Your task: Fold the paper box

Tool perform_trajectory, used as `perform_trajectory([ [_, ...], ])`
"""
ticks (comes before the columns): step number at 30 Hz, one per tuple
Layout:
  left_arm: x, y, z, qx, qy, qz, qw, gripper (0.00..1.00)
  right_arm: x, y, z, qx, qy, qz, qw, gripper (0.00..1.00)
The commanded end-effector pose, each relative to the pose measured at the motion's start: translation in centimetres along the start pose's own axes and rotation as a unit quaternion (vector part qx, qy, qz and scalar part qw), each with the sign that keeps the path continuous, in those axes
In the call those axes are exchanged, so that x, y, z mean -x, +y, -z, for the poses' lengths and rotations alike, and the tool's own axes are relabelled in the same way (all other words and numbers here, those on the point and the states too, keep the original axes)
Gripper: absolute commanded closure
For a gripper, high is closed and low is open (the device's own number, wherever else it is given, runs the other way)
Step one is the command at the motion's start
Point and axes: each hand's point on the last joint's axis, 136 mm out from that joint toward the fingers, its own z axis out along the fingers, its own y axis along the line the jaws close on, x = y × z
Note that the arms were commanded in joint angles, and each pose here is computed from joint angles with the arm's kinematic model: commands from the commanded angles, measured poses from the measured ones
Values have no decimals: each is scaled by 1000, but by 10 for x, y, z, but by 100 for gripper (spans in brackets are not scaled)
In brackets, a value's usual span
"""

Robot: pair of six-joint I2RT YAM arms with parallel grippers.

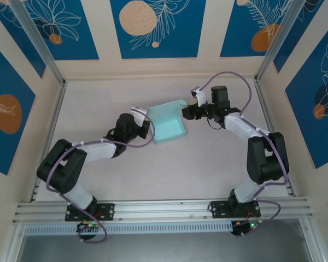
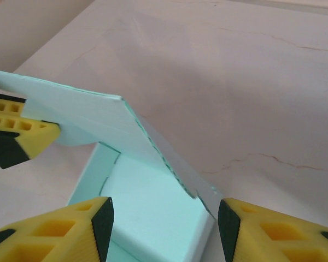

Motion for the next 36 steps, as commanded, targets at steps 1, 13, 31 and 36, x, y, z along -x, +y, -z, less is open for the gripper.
perform_trajectory([
  [1, 5, -2, -5, -14, 1, -11, 1000, 100, 15, 5, -5, 26, -17, 35, 999, 45],
  [13, 3, 2, -5, -23, 9, -7, 1000, 100, 12, -28, -17, -18, -2, 31, 999, 36],
  [31, 0, 10, -13, -12, 12, 25, 1000, 100, -10, -10, -46, -4, 41, 28, 999, 71],
  [36, 6, 19, -14, 16, -5, 67, 998, 100, -16, -3, -56, -58, 59, 31, 996, 85],
])
